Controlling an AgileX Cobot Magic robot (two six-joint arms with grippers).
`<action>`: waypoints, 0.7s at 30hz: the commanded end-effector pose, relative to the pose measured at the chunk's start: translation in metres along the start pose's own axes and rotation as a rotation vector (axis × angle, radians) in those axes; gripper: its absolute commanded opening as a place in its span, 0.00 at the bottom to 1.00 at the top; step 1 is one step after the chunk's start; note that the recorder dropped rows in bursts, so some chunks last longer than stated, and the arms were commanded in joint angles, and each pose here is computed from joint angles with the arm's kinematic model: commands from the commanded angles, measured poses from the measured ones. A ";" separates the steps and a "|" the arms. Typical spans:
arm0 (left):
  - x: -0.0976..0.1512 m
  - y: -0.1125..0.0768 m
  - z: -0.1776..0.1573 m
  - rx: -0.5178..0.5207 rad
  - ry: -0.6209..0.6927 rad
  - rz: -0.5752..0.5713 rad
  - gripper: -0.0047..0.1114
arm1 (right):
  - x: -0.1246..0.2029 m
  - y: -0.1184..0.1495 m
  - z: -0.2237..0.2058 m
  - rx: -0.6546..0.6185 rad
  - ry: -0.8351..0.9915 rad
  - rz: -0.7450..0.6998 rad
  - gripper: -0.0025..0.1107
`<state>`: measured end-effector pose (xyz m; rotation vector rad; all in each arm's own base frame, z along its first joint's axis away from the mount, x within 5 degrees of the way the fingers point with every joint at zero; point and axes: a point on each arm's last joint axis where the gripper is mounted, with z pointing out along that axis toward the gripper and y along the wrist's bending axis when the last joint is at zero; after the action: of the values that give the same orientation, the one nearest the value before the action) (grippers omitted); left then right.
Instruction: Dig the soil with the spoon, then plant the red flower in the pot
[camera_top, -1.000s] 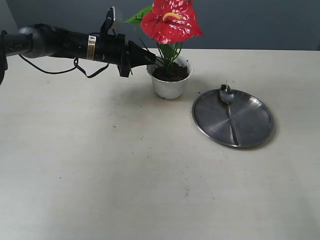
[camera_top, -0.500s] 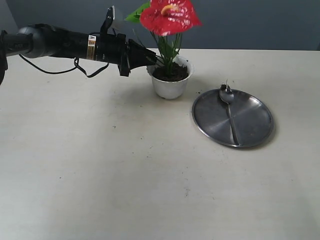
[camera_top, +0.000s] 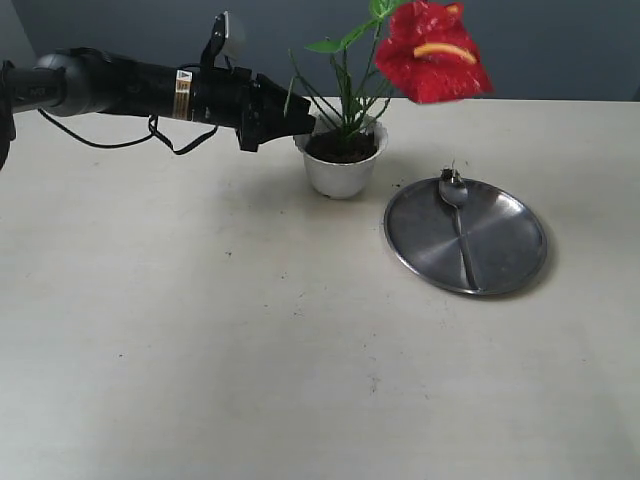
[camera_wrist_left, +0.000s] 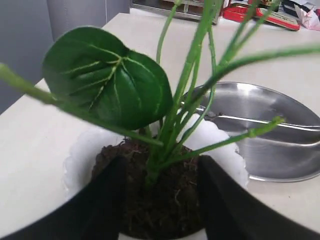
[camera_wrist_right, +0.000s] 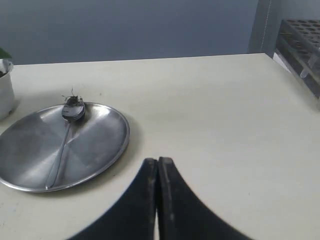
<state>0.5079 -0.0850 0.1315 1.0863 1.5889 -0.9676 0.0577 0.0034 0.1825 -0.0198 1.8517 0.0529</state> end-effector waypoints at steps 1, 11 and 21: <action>-0.003 0.004 -0.013 -0.024 -0.008 -0.006 0.42 | 0.000 0.000 0.000 0.006 -0.008 -0.004 0.02; 0.007 0.025 -0.062 -0.126 -0.022 -0.065 0.42 | 0.000 0.000 0.000 0.006 -0.008 -0.004 0.02; -0.035 0.018 -0.082 -0.151 -0.015 -0.019 0.04 | 0.000 0.000 0.000 0.006 -0.008 -0.004 0.02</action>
<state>0.5115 -0.0102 0.1648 0.9708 1.6503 -0.8483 0.0577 0.0034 0.1825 -0.0198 1.8517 0.0529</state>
